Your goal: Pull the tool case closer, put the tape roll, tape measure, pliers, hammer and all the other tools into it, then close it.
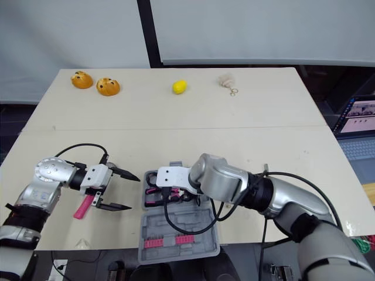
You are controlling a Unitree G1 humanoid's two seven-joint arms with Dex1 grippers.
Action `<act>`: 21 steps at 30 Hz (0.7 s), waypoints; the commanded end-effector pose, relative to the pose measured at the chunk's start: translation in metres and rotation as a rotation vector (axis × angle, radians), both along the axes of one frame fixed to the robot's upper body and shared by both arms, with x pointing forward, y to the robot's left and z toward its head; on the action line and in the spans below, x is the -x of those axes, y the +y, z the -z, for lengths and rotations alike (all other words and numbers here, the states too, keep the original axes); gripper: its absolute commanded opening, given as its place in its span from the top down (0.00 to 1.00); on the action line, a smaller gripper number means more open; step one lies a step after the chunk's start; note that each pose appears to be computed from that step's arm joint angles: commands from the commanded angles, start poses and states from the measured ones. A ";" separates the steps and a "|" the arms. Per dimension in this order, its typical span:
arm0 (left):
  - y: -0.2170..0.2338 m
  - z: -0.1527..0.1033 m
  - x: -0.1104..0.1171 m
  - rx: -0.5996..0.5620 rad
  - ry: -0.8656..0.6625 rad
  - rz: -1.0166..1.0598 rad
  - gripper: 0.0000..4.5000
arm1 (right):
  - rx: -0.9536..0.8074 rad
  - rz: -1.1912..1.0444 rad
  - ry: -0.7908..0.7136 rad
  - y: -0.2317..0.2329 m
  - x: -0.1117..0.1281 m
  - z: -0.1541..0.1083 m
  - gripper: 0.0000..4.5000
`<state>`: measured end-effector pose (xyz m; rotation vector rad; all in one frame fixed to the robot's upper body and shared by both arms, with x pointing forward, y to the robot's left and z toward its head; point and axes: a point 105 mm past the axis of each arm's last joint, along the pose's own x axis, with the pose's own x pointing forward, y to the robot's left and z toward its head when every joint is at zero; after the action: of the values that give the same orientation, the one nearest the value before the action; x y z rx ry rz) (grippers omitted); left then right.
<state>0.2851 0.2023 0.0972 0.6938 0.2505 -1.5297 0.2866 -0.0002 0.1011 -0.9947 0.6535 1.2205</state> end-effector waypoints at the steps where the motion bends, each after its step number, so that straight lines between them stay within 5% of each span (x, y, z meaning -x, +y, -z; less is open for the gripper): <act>1: 0.001 -0.007 -0.001 -0.003 -0.024 0.010 0.00 | -0.161 -0.020 -0.009 0.011 0.004 -0.028 0.03; 11: 0.007 -0.013 0.000 -0.008 -0.033 0.000 0.00 | -0.791 0.034 -0.019 0.008 -0.005 -0.036 0.01; 14: 0.009 -0.014 0.000 -0.010 -0.034 -0.007 0.00 | -0.924 0.046 0.001 0.006 -0.003 -0.032 0.18; 21: 0.010 -0.015 0.002 -0.006 -0.037 -0.014 0.00 | -0.946 0.062 0.004 0.003 0.000 -0.006 0.93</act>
<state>0.2836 0.2109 0.1021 0.7052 0.2640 -1.5053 0.2876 0.0018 0.1024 -0.1704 0.0963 1.2614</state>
